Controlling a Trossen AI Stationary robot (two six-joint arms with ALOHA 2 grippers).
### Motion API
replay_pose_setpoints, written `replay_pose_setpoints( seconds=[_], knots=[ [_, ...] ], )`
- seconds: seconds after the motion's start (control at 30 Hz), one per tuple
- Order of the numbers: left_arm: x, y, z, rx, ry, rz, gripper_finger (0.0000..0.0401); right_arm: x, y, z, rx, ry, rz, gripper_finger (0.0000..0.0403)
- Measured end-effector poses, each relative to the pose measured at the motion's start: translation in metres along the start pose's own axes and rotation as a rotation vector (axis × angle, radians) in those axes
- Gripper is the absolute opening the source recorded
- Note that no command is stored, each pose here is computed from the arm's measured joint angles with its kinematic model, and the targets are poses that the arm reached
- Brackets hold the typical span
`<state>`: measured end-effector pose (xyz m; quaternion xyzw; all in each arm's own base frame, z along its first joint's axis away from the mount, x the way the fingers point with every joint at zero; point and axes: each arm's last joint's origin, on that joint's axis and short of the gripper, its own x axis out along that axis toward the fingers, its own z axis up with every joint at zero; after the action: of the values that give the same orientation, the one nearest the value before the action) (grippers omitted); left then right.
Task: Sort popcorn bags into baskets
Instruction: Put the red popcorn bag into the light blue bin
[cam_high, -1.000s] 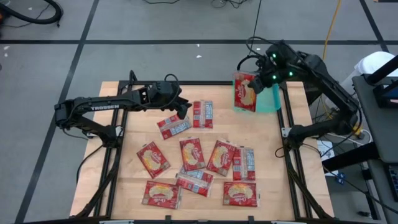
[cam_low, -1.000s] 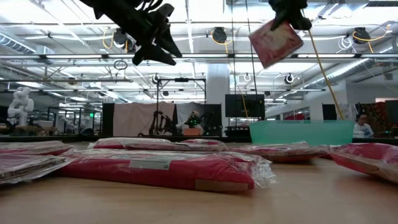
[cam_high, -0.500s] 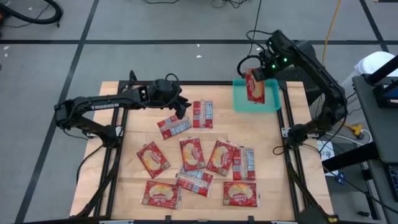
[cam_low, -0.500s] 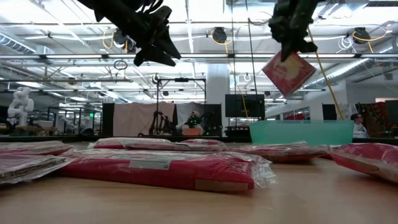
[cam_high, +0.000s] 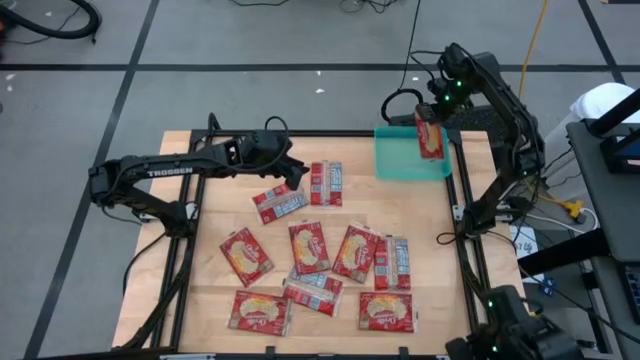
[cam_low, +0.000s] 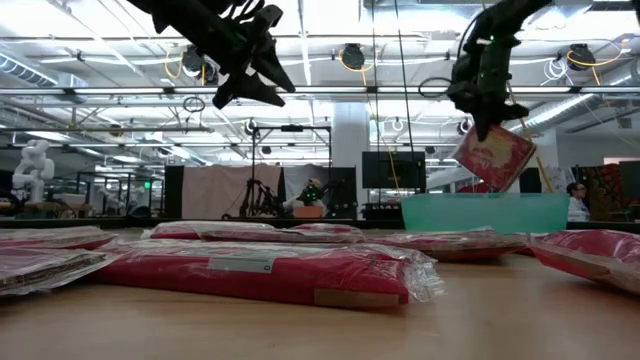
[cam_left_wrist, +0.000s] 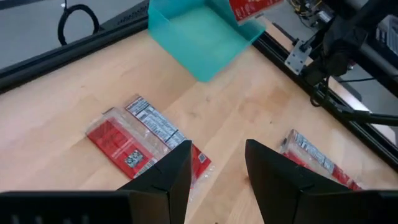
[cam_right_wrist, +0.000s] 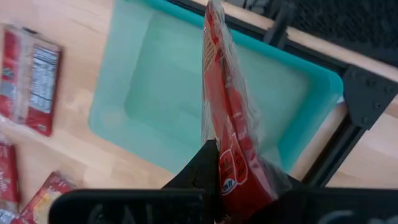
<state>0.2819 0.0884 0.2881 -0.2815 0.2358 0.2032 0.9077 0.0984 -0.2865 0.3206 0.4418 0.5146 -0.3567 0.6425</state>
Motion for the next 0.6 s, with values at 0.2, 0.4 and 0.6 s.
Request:
replay_pose_setpoints(
  seconds=[0.2,0.4,0.6],
  knots=[
    [0.000,-0.007,-0.004,0.018,-0.010,0.016,0.0152,0.020,-0.014,0.009,0.039,0.055,0.001,0.0017],
    [0.000,-0.007,-0.004,0.035,-0.014,0.023,0.0152,0.041,-0.020,0.011,0.036,0.100,-0.035,0.0018],
    [0.000,-0.004,-0.002,0.079,-0.018,0.031,0.0152,0.042,-0.020,0.011,0.041,0.092,-0.051,0.0018]
  ],
)
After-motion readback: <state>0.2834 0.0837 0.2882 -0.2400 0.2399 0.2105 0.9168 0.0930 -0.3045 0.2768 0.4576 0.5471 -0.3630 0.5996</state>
